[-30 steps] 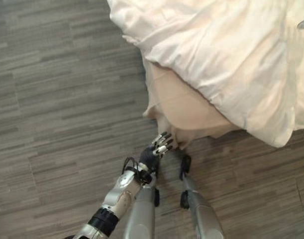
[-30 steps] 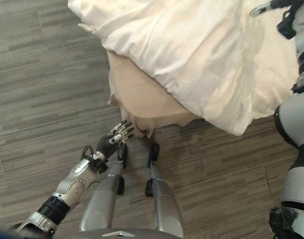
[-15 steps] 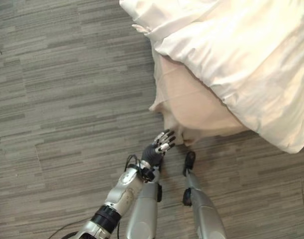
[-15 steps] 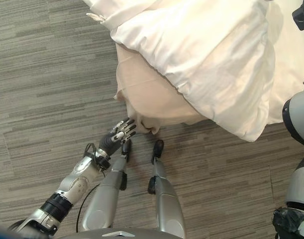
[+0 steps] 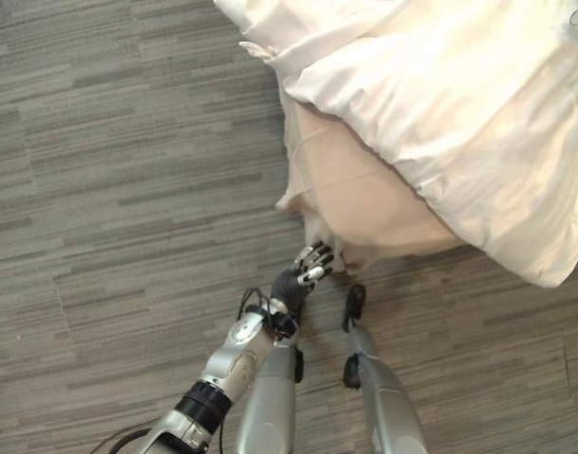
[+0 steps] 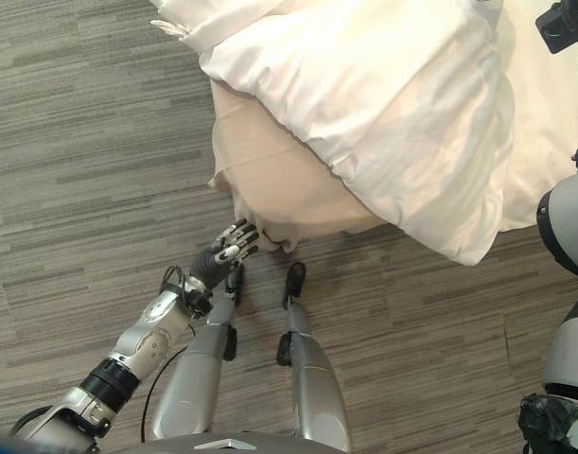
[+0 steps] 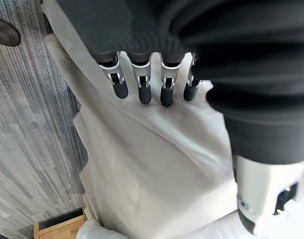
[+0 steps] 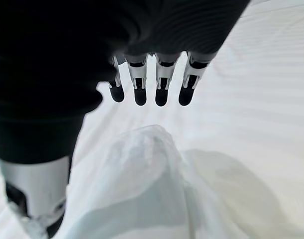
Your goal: Making the bed.
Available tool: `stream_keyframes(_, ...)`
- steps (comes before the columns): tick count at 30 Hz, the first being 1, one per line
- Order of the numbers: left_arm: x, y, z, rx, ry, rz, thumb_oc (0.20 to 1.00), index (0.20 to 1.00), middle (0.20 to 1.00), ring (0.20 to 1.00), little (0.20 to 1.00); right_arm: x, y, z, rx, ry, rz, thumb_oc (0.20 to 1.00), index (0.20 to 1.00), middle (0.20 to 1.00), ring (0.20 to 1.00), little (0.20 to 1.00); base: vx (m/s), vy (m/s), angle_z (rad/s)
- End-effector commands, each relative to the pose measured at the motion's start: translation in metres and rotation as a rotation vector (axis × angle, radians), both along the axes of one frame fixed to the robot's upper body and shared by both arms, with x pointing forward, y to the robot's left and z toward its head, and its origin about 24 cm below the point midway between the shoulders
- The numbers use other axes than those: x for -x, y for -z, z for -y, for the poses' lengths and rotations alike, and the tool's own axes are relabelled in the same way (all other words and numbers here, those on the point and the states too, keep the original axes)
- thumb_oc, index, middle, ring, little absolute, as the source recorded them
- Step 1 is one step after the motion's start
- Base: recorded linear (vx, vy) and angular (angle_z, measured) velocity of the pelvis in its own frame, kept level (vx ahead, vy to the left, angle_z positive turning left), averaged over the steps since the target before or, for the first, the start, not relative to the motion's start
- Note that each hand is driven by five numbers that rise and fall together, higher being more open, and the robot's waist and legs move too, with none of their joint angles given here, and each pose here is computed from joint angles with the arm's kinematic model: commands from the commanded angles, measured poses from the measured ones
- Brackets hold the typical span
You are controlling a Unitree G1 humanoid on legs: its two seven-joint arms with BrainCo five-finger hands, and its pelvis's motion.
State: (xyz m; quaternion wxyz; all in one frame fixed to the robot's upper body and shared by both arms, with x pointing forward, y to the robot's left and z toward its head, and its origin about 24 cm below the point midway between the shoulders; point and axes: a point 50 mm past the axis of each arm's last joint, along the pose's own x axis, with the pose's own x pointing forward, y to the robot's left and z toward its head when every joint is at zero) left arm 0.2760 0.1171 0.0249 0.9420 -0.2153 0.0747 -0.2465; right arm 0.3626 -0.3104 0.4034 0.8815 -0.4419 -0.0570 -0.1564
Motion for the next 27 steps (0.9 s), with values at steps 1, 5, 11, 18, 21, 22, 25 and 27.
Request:
stream_keyframes(1,0.003,-0.014,0.01,0.0,0.071,0.089,1.0,1.0,1.0,1.0,1.0,0.013,-0.026,-0.002,0.026,-0.025,0.054,1.0,1.0,1.0,1.0,1.0,0.0,0.0,0.0)
stream_keyframes(5,0.001,-0.014,0.009,-0.006,0.069,0.09,1.0,1.0,1.0,1.0,1.0,0.001,-0.015,-0.017,0.025,-0.099,0.004,1.0,1.0,1.0,1.0,1.0,0.0,0.0,0.0)
stream_keyframes(11,0.002,-0.01,0.009,-0.016,0.086,0.077,1.0,1.0,1.0,1.0,1.0,-0.016,0.013,-0.034,0.056,-0.155,-0.1,1.0,1.0,1.0,1.0,1.0,0.0,0.0,0.0)
stream_keyframes(18,0.001,-0.009,0.011,-0.002,0.104,0.066,1.0,1.0,1.0,1.0,1.0,-0.034,0.054,-0.044,0.1,-0.149,-0.255,1.0,1.0,1.0,1.0,1.0,0.0,0.004,-0.04)
stream_keyframes(21,0.001,-0.01,0.014,0.001,0.118,0.07,1.0,1.0,1.0,1.0,1.0,-0.036,0.069,-0.039,0.126,-0.113,-0.32,1.0,1.0,1.0,1.0,1.0,0.0,0.004,-0.05)
stream_keyframes(22,0.001,-0.01,0.015,0.004,0.125,0.067,1.0,1.0,1.0,1.0,1.0,-0.038,0.079,-0.039,0.14,-0.105,-0.361,1.0,1.0,1.0,1.0,1.0,0.0,0.0,-0.03)
stream_keyframes(25,0.002,-0.006,0.019,0.019,0.135,0.047,1.0,1.0,1.0,1.0,1.0,-0.044,0.118,-0.037,0.174,-0.09,-0.509,1.0,1.0,1.0,1.0,1.0,0.0,0.0,0.0)
stream_keyframes(27,0.002,-0.005,0.02,0.023,0.136,0.043,1.0,1.0,1.0,1.0,1.0,-0.045,0.13,-0.038,0.181,-0.09,-0.548,1.0,1.0,1.0,1.0,1.0,0.01,0.007,0.02)
